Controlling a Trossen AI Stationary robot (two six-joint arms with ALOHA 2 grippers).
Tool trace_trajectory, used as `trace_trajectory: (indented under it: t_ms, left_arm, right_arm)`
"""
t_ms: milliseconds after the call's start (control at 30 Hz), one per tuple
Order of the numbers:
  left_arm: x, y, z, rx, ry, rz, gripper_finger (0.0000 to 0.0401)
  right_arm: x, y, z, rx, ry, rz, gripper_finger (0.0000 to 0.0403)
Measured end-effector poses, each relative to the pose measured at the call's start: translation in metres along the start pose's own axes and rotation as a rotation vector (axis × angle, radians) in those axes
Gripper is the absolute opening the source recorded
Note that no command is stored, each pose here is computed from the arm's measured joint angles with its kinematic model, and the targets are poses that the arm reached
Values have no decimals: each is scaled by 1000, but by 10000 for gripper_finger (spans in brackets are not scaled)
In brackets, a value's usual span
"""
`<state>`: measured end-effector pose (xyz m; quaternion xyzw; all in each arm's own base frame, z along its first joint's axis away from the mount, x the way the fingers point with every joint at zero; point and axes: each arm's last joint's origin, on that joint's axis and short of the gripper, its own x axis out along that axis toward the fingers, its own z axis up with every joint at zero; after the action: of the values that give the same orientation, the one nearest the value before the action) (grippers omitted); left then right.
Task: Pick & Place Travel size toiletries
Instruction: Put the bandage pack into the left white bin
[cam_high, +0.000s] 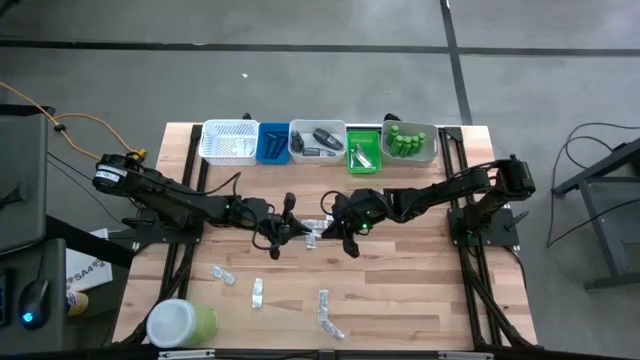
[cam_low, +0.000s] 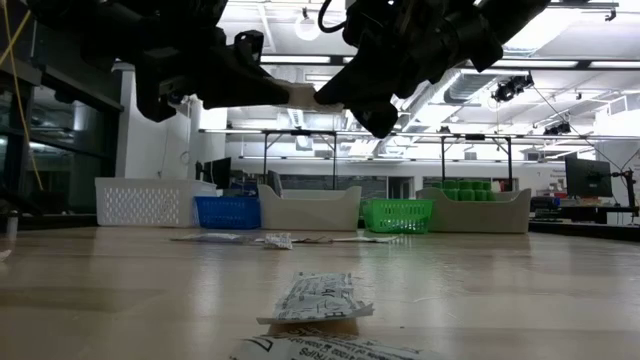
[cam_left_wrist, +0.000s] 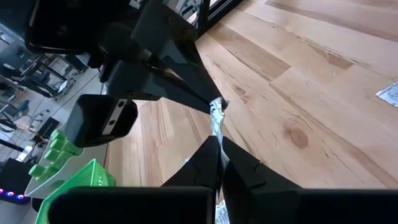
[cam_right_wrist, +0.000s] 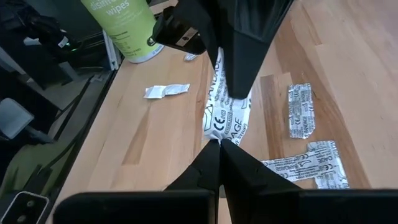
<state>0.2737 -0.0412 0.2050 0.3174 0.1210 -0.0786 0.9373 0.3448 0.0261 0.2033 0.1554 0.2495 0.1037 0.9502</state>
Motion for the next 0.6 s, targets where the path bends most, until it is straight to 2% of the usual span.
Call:
trace_trajectory:
  t_ms: [100, 333, 467, 600]
  left_arm:
    - [0, -1, -1, 1, 8, -6, 3]
    - [0, -1, -1, 1, 11, -8, 2]
    - [0, -1, -3, -1, 43, 3, 1]
    - [0, 2, -6, -65, 97, 77, 1]
  right_arm:
    - [0, -1, 0, -3, -7, -23, 3]
    - [0, 0, 0, -18, 1, 5, 11]
    - [-6, 4, 2, 0, 28, 57, 58]
    - [-20, 7, 3, 27, 83, 34, 128]
